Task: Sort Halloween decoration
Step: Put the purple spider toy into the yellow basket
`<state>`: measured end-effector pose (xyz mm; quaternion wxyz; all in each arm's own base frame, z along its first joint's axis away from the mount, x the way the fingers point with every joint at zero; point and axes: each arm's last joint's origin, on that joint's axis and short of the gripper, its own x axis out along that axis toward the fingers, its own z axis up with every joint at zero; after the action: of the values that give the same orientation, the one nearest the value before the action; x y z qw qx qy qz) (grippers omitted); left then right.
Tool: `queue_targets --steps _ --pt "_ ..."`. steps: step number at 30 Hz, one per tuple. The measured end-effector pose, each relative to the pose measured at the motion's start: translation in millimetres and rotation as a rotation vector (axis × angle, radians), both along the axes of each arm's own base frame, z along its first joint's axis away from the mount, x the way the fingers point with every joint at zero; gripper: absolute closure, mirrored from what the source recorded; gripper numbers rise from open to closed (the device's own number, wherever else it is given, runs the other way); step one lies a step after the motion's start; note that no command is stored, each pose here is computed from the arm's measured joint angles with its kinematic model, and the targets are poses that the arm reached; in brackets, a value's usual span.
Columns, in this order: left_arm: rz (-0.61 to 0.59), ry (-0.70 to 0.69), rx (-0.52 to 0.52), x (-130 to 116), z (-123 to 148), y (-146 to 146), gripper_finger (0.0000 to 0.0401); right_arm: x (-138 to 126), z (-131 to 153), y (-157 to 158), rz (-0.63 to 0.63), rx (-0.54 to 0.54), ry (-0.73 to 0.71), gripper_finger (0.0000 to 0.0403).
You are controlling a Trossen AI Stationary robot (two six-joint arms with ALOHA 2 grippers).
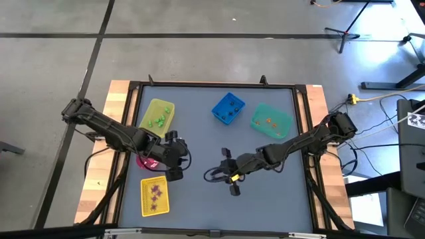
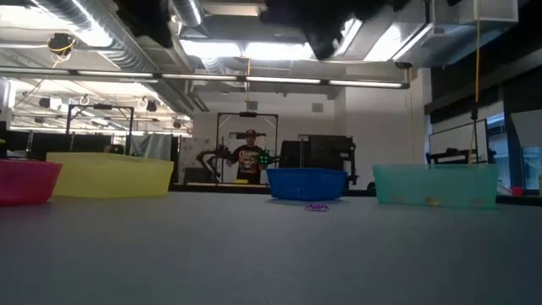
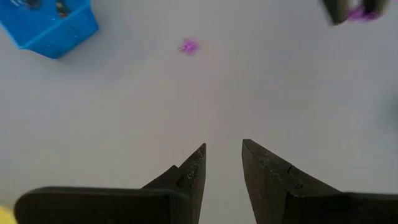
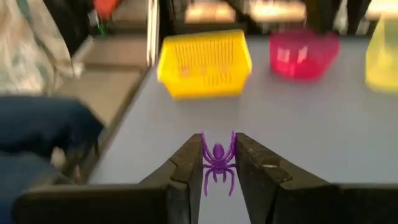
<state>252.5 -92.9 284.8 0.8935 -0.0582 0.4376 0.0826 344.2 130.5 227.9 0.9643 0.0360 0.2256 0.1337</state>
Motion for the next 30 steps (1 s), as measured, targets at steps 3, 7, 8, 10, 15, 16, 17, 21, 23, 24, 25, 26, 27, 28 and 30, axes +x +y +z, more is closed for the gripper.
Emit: queue_targets --steps 3,7,8,10,15,16,17,21,23,24,25,26,27,28,30 --pt "-0.007 0.031 0.02 -4.5 15.2 1.8 0.0311 4.3 10.8 0.6 -0.024 0.011 -0.122 0.0313" --pt "-0.019 0.052 0.05 -15.0 37.7 4.0 0.0311 9.4 21.1 1.2 -0.058 0.024 -0.263 0.0313" --pt "-0.028 0.046 0.067 -18.6 44.2 4.3 0.0311 10.1 23.3 1.3 -0.065 0.033 -0.289 0.0313" --pt "-0.033 0.037 0.098 -29.2 56.4 6.2 0.0311 15.2 24.4 3.1 -0.071 0.055 -0.347 0.0313" --pt "-0.029 -0.097 0.116 -61.2 87.6 14.0 0.0311 36.8 25.0 11.5 -0.063 0.038 -0.404 0.0313" --pt "-0.027 -0.124 0.107 -68.7 92.5 15.6 0.0311 42.7 25.0 13.7 -0.062 0.033 -0.408 0.0313" --pt "-0.021 -0.153 0.095 -76.5 97.5 17.8 0.0311 50.2 25.0 16.6 -0.06 0.028 -0.413 0.0313" --pt "-0.034 -0.235 0.06 -104.7 111.2 22.5 0.0311 82.3 25.2 29.5 -0.037 0.016 -0.448 0.0313" --pt "-0.061 -0.259 0.053 -115.5 115.6 25.0 0.0311 97.3 25.4 35.3 -0.028 0.004 -0.462 0.0313" --pt "-0.073 -0.271 0.05 -119.5 117.5 26.1 0.0311 106.2 25.7 38.9 -0.027 0.005 -0.473 0.0313" --pt "-0.08 -0.282 0.046 -123.1 119.1 27.5 0.0311 115.4 25.4 42.4 -0.027 0.01 -0.491 0.0313" --pt "-0.085 -0.289 0.043 -126.0 120.2 28.7 0.0311 122.9 24.1 45.4 -0.027 0.012 -0.501 0.0313" --pt "-0.092 -0.297 0.043 -128.3 121.3 29.8 0.0311 130.4 22.0 48.2 -0.027 0.013 -0.506 0.0313" --pt "-0.1 -0.301 0.048 -130.6 122.1 31.2 0.0311 138.7 19.4 51.4 -0.028 0.016 -0.513 0.0313" --pt "-0.118 -0.303 0.065 -133.4 122.9 33.0 0.0311 152.9 12.4 56.9 -0.029 0.019 -0.522 0.0313"
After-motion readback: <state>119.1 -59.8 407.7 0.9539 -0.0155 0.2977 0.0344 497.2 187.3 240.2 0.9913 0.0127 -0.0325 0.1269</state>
